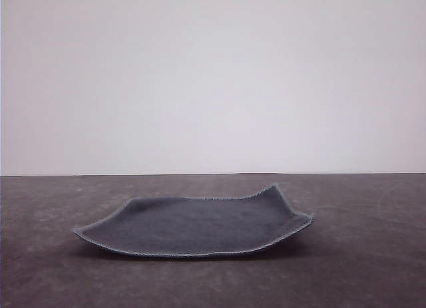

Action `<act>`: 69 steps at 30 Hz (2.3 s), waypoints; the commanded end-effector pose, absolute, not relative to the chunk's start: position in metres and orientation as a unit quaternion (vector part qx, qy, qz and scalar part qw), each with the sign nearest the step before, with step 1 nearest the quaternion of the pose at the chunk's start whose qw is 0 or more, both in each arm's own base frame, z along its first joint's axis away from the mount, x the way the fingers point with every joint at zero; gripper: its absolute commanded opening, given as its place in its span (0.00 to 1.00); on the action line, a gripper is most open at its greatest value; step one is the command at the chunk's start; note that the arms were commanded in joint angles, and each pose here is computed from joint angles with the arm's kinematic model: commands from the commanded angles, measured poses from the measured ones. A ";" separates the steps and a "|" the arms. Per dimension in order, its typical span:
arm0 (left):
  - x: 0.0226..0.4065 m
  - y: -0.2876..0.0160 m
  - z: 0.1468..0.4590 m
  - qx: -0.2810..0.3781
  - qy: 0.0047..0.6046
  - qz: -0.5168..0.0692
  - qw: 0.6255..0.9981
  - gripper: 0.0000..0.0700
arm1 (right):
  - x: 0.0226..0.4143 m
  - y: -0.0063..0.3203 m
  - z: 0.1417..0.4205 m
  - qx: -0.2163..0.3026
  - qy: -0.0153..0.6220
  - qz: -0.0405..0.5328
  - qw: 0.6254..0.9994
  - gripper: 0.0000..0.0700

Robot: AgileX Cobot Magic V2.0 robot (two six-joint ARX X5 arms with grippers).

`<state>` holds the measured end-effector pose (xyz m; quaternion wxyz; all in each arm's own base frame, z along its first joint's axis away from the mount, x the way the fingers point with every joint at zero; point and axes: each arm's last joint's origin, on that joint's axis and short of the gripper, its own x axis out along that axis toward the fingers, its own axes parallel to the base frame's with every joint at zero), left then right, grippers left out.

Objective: Fold clothes

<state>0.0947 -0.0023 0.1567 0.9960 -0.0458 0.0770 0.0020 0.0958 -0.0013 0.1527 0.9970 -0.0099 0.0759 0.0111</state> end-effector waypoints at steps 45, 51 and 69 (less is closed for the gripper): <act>0.090 -0.005 0.295 -0.132 0.227 -0.022 0.965 0.00 | 0.078 0.005 0.264 0.168 0.155 0.089 0.969 0.01; 0.111 -0.011 0.296 -0.133 0.302 -0.075 0.941 0.00 | 0.096 0.011 0.264 0.141 0.222 0.160 0.952 0.01; 0.119 -0.042 0.295 -0.002 0.300 -0.221 0.928 0.09 | 0.108 0.035 0.261 0.057 0.233 0.270 0.932 0.14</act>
